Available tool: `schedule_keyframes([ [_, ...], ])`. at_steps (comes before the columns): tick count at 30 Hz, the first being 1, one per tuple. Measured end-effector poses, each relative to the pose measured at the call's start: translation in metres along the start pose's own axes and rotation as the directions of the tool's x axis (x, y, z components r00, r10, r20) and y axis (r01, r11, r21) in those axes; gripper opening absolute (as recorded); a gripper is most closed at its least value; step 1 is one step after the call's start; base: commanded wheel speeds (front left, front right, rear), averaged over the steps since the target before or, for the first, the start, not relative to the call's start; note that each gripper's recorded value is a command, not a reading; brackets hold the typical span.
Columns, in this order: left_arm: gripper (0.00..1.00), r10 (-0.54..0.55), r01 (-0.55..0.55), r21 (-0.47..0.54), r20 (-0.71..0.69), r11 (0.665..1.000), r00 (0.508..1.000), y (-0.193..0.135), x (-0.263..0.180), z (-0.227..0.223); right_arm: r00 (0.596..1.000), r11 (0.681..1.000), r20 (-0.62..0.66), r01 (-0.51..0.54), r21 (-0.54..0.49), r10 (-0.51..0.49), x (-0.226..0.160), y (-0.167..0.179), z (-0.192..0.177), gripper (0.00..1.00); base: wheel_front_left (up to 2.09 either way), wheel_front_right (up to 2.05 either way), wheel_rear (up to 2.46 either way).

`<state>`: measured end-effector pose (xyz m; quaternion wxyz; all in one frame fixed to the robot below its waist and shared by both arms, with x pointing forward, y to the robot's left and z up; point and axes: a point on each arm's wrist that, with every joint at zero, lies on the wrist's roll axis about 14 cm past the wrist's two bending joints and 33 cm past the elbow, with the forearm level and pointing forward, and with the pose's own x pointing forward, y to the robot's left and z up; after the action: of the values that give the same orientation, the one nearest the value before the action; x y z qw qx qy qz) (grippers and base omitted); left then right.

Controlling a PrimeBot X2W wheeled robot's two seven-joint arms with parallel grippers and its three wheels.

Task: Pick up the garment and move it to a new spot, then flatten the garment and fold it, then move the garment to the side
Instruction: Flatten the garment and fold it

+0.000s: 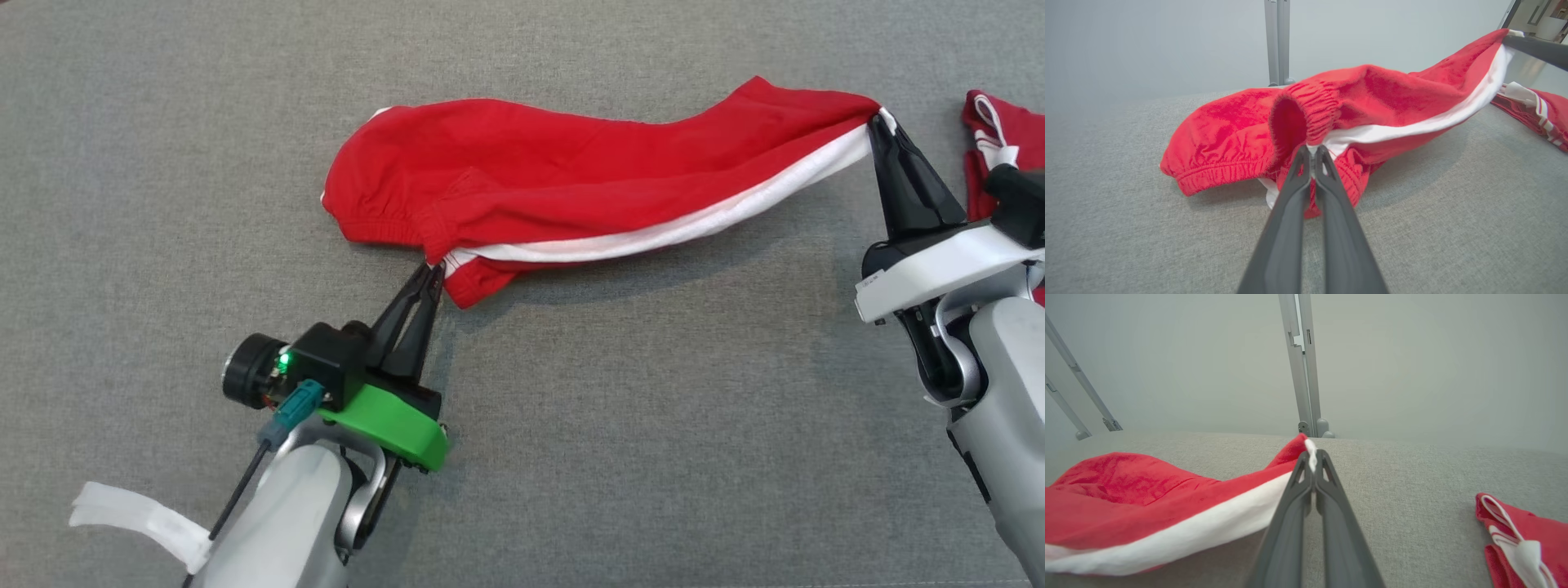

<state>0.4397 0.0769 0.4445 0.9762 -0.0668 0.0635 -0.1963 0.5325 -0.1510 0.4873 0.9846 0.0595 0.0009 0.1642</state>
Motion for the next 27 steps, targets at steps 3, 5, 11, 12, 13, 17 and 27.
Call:
schedule_keyframes([
  [3,0.00,0.018,-0.020,0.031,0.066,0.999,0.998,0.006,-0.001,0.029,0.995,1.000,0.095,0.011,0.012,-0.012,-0.012,0.001,0.030,0.00,0.00,0.00,0.00],
  [5,0.00,0.023,-0.029,0.053,0.108,0.998,0.994,0.010,-0.001,0.048,0.986,1.000,0.167,0.019,0.005,-0.020,-0.019,0.001,0.055,0.00,0.00,0.00,0.00],
  [11,0.00,0.029,-0.057,0.099,0.260,0.994,0.965,0.012,-0.007,0.117,0.922,0.996,0.387,0.050,-0.075,-0.018,-0.046,0.004,0.132,0.00,0.00,0.00,0.00],
  [12,0.00,0.024,-0.057,0.106,0.289,0.993,0.957,0.010,-0.008,0.129,0.907,0.994,0.421,0.058,-0.092,-0.014,-0.051,0.006,0.144,0.00,0.00,0.00,0.00],
  [13,0.00,0.015,-0.053,0.114,0.318,0.992,0.948,0.007,-0.009,0.141,0.893,0.991,0.451,0.066,-0.113,-0.008,-0.056,0.008,0.156,0.00,0.00,0.00,0.00],
  [17,0.00,-0.013,-0.058,0.151,0.428,0.987,0.903,-0.004,-0.015,0.185,0.823,0.977,0.568,0.095,-0.190,0.030,-0.077,0.023,0.205,0.00,0.00,0.00,0.00],
  [27,0.00,-0.072,-0.040,0.193,0.538,0.980,0.840,-0.028,-0.030,0.236,0.749,0.966,0.661,0.129,-0.224,0.053,-0.111,0.048,0.248,0.00,0.00,0.00,0.00],
])
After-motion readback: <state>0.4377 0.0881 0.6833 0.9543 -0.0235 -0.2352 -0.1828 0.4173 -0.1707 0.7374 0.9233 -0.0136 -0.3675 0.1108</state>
